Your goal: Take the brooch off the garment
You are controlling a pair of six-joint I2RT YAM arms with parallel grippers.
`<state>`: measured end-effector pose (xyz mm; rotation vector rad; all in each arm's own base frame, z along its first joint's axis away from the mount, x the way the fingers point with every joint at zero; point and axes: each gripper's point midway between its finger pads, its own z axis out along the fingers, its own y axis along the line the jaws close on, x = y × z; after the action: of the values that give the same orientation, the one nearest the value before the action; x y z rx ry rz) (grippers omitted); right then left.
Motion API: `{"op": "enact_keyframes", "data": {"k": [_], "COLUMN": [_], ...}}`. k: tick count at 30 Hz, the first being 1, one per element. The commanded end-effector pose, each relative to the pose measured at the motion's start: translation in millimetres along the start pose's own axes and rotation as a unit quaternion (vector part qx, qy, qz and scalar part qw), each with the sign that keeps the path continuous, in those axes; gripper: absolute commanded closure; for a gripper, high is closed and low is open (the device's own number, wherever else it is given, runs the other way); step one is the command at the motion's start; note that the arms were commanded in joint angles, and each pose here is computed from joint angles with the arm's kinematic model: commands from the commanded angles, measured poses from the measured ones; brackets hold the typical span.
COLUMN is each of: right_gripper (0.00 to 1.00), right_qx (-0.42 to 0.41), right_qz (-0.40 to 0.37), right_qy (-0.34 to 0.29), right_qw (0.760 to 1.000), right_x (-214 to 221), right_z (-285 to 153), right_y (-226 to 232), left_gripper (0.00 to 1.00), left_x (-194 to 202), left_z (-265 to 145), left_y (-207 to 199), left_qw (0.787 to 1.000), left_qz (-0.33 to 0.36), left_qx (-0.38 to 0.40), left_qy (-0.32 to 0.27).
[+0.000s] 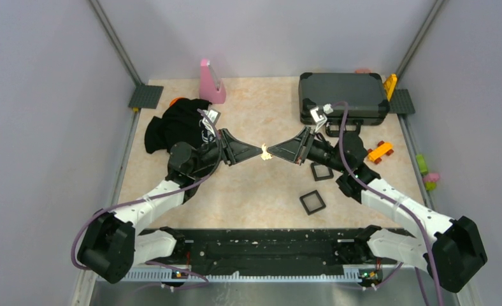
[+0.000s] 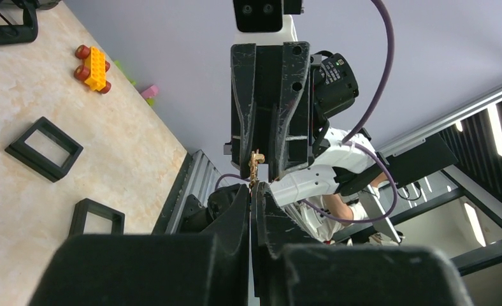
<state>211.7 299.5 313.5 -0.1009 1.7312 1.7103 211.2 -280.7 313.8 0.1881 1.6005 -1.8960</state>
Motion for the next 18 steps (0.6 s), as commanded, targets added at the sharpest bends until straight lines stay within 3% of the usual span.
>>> {"op": "enact_keyframes", "data": {"k": [1, 6, 13, 18], "right_gripper": [0.76, 0.64, 0.61, 0.54], "right_qx": [-0.045, -0.065, -0.073, -0.065], "right_qz": [-0.047, -0.066, -0.068, -0.078], "right_qy": [0.017, 0.021, 0.029, -0.012], "right_qw": [0.998, 0.995, 0.995, 0.995], "right_x": [2, 4, 8, -2], "right_z": [-5, -8, -7, -12], "right_y": [26, 35, 35, 37], "left_gripper": [1.00, 1.00, 1.00, 1.00], "left_x": [-5, -4, -3, -2], "left_z": [1, 0, 0, -2], "left_y": [-16, -16, -19, -22], "left_qw": [0.999, 0.999, 0.999, 0.999], "left_qz": [0.034, 0.033, 0.028, 0.028], "left_qx": [0.022, 0.018, 0.022, 0.025], "left_qy": [-0.005, -0.005, -0.001, -0.002]}}
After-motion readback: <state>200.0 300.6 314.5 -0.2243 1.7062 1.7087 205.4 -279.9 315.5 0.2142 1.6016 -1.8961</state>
